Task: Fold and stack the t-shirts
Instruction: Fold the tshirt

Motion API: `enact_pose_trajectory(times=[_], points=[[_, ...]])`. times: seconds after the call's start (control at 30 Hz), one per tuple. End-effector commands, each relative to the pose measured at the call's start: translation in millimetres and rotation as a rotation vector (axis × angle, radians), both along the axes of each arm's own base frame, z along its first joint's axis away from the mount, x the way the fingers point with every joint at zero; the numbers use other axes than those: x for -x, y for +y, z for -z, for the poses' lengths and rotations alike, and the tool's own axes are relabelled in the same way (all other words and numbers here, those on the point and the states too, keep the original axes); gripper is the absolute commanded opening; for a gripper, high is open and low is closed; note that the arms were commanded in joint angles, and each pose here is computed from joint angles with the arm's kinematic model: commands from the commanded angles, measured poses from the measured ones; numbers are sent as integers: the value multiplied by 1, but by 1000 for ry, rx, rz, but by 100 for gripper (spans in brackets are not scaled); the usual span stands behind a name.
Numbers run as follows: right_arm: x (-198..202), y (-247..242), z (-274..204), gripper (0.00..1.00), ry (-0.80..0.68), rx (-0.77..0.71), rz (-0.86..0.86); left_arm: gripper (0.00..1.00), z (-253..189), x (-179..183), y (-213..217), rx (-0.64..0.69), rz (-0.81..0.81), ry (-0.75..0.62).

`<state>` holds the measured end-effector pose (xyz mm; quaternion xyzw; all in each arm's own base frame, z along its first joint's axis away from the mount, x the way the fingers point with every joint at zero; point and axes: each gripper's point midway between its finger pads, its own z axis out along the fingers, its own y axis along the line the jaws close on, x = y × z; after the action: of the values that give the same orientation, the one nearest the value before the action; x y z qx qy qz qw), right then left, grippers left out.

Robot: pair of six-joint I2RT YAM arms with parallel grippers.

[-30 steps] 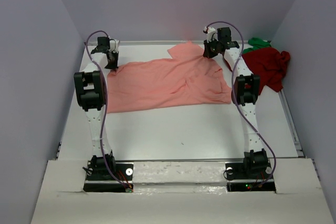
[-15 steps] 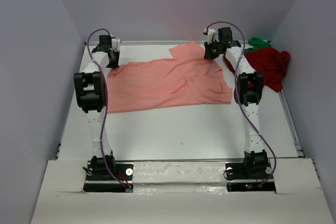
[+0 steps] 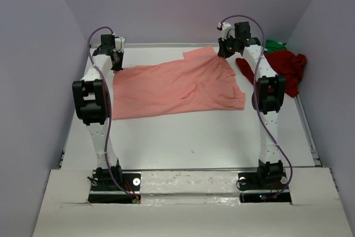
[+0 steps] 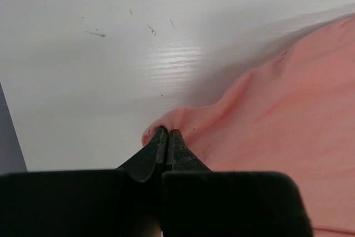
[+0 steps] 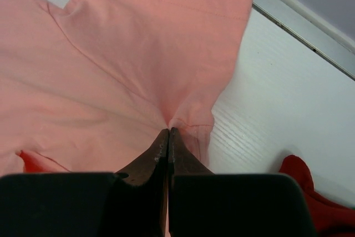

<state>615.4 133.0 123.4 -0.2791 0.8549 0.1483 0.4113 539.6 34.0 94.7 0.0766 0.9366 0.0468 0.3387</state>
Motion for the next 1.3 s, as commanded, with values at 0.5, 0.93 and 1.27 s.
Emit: enact_pose_trajectory(times=[0.5,0.93,1.27], points=[[36,-20,-35,0,-24,91,-7,0,-37,23,6,-61,12,-30],[48,-27,-41,0,-4,128,3,0,-49,41,12,-105,20,-49],[62,-32,-45,0,16,155,-6,0,-55,53,20,-137,10,-52]])
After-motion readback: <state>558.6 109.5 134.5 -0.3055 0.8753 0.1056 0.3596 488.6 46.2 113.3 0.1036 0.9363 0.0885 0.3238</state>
